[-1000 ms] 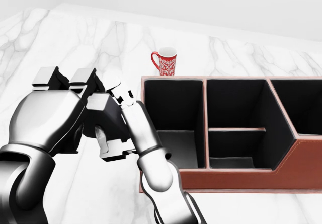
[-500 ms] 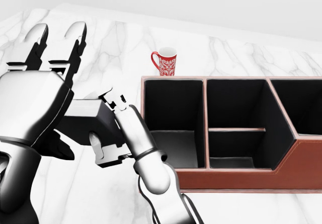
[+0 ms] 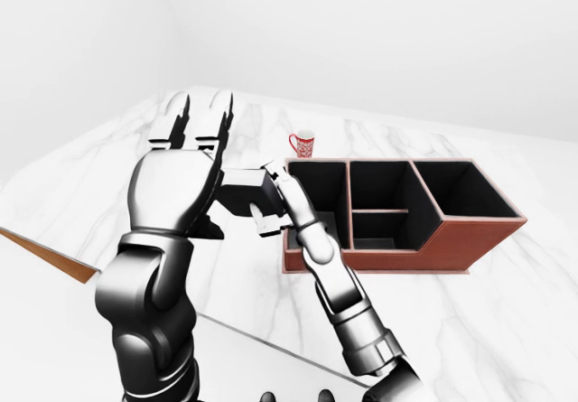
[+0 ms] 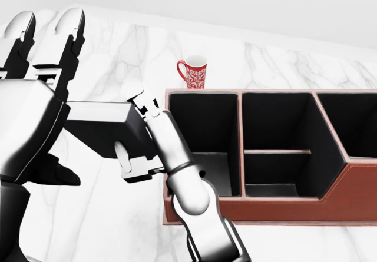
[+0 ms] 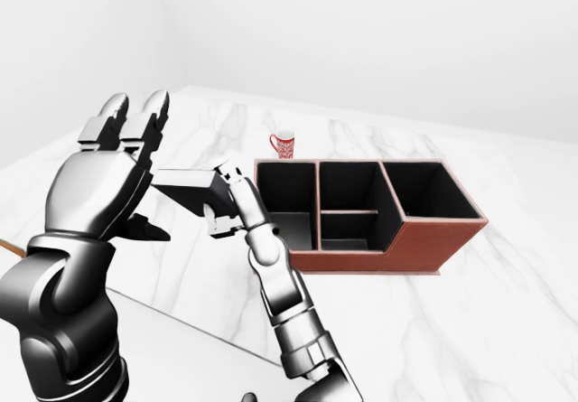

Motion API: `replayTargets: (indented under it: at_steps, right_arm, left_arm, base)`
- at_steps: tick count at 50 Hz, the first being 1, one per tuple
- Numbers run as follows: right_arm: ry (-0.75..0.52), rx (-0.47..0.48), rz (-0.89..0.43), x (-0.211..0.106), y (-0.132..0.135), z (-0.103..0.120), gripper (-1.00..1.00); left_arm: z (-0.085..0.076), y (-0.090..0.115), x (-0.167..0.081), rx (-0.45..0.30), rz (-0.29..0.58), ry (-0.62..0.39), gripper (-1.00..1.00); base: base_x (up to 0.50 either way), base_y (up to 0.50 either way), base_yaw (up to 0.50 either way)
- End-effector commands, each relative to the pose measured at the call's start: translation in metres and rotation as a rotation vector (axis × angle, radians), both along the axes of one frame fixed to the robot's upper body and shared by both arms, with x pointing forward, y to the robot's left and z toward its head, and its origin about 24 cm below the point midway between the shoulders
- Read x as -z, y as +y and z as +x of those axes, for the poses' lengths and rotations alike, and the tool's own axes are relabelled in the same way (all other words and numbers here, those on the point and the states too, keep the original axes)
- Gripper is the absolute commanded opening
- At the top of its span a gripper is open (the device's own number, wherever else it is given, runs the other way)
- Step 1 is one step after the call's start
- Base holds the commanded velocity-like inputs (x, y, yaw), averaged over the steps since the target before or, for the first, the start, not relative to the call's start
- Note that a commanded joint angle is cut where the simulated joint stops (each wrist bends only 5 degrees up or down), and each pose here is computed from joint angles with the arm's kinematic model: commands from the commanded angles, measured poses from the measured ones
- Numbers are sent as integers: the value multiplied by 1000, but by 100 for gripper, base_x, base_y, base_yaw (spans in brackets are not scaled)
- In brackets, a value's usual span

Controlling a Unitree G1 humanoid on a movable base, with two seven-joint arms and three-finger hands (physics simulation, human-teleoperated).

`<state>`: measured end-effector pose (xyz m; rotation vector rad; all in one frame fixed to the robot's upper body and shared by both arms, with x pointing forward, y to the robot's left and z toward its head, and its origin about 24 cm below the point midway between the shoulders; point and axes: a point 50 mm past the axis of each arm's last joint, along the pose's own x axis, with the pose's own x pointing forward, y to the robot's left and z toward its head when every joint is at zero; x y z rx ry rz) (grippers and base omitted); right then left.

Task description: Pick up the book and place it in the right compartment of the caddy.

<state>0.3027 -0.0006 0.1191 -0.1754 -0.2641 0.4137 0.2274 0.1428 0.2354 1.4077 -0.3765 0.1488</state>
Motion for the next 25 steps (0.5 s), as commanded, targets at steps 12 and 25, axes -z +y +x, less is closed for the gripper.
replayTargets:
  at_steps: [12,25]
  right_arm:
    - [-48,86,63,-20,-28,15,-100]
    - [-59,123,80,-36,-42,21,-100]
  left_arm:
    - [-12,5,-7,180,-219,-188,100]
    - [-15,19,4,204,-392,-266,100]
  base:
    - [0,0,0]
    - [0,0,0]
